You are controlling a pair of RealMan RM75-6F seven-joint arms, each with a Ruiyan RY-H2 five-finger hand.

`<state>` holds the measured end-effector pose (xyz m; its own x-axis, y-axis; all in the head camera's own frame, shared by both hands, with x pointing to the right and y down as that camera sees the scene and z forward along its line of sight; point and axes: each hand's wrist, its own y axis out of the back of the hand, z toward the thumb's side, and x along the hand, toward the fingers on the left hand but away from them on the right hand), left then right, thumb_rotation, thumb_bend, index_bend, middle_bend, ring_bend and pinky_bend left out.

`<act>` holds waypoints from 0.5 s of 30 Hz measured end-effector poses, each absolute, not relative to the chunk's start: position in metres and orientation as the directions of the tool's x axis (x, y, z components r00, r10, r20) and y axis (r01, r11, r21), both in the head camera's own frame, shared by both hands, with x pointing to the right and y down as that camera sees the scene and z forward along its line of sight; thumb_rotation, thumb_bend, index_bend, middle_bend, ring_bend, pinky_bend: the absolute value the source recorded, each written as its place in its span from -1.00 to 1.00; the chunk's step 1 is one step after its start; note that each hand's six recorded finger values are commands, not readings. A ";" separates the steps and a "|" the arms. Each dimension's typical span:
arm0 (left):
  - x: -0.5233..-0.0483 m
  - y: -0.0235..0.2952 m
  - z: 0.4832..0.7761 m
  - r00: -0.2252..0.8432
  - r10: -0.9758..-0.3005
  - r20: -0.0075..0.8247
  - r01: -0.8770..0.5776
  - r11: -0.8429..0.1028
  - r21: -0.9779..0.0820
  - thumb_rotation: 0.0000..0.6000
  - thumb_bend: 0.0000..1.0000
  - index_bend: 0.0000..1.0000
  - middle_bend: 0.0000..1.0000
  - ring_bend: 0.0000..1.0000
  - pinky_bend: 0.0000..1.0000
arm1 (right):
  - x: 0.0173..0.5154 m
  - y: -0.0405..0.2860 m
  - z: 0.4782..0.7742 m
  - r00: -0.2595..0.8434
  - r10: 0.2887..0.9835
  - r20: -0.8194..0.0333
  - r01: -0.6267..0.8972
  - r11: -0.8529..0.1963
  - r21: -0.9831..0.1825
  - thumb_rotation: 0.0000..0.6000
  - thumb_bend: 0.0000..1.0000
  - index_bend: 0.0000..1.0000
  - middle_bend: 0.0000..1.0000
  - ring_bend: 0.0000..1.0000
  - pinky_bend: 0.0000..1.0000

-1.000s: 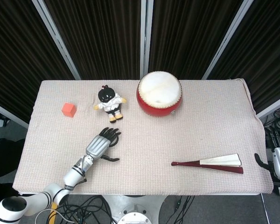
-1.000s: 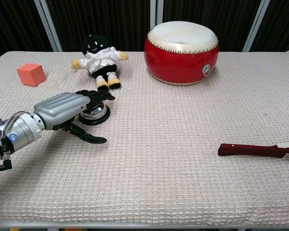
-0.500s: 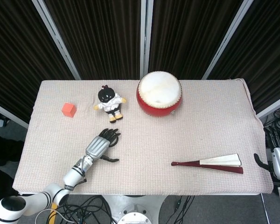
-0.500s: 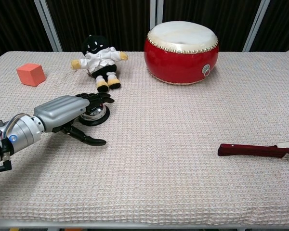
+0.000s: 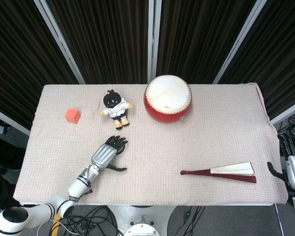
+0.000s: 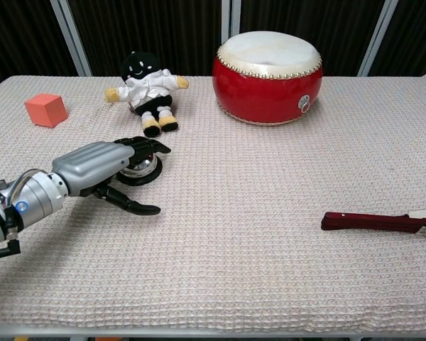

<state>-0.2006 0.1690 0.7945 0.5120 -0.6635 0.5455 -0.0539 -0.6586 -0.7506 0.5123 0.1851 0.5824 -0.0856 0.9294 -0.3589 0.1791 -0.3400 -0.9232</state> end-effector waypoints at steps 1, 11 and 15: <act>-0.200 0.168 0.794 0.513 -0.667 0.540 -0.057 -0.655 -0.754 -0.15 -1.00 -0.98 -1.00 -1.00 -1.00 | 0.512 0.185 0.583 -0.085 0.929 -0.359 0.180 -0.340 -0.923 1.00 -0.51 -1.00 -1.00 -1.00 -1.00; -0.193 0.153 0.777 0.528 -0.704 0.475 -0.095 -0.605 -0.791 -0.15 -1.00 -0.99 -1.00 -1.00 -1.00 | 0.511 0.185 0.584 -0.080 0.929 -0.361 0.180 -0.343 -0.922 1.00 -0.51 -1.00 -1.00 -1.00 -1.00; -0.199 0.167 0.790 0.518 -0.673 0.528 -0.059 -0.644 -0.763 -0.15 -1.00 -0.99 -1.00 -1.00 -1.00 | 0.511 0.186 0.584 -0.082 0.928 -0.363 0.178 -0.344 -0.922 1.00 -0.51 -1.00 -1.00 -1.00 -1.00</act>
<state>-0.1985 0.1670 0.7895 0.5183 -0.6728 0.5279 -0.0594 -0.6441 -0.7626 0.5110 0.1856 0.5839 -0.0822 0.9283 -0.3626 0.1777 -0.3443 -0.9219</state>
